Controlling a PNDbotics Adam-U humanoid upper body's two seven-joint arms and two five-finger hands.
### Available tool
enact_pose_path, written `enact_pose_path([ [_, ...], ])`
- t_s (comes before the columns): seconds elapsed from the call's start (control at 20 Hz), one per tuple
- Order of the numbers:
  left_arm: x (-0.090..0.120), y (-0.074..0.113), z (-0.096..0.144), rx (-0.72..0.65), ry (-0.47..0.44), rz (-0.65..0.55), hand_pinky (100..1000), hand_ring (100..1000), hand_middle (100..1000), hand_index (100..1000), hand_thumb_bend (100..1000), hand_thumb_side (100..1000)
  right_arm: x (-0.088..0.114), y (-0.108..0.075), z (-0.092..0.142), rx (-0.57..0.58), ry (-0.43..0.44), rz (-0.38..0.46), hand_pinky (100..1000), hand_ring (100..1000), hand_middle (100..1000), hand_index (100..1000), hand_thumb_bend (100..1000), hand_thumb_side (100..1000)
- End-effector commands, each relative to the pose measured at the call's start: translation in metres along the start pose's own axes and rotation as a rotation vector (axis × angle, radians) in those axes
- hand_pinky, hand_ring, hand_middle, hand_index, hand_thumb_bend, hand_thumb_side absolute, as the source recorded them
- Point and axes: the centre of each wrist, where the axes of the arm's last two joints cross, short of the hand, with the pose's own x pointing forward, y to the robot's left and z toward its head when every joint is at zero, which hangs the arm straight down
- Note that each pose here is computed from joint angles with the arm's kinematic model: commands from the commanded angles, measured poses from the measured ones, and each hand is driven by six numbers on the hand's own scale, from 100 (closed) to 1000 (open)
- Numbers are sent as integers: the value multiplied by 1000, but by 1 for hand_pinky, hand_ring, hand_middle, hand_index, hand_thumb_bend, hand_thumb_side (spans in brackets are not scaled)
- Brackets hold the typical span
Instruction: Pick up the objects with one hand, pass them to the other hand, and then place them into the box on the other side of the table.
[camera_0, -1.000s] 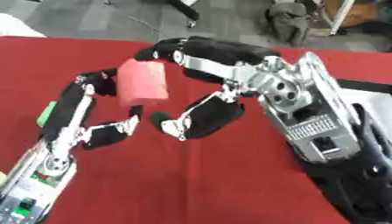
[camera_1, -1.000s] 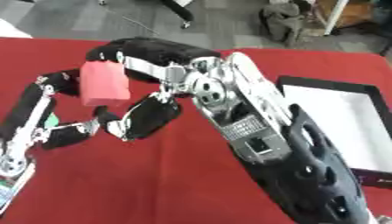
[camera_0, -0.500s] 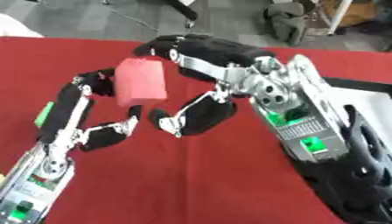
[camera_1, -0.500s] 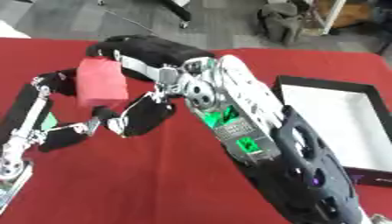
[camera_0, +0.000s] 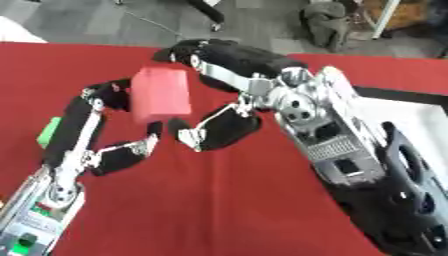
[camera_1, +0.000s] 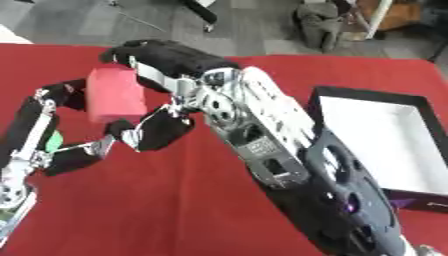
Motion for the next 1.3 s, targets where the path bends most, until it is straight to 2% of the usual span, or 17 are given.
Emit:
enact_pose_path([
  [0.05,7,5,-3,20,-40,-1,644,560,493,502,100,204,2,-3,-2,-14,4,3,925,1000,906,954,194,238],
  [1.0,15,4,-2,46,-98,50,643,558,487,498,100,205,0,4,-13,11,15,-4,909,1000,884,942,205,201],
  [1.2,16,4,-2,49,-103,56,642,558,487,498,100,206,0,5,-15,12,17,-7,902,1000,784,891,179,156],
  [1.3,16,3,-2,46,-100,56,646,562,492,506,100,195,-1,5,-15,5,19,-15,892,1000,710,835,101,104],
])
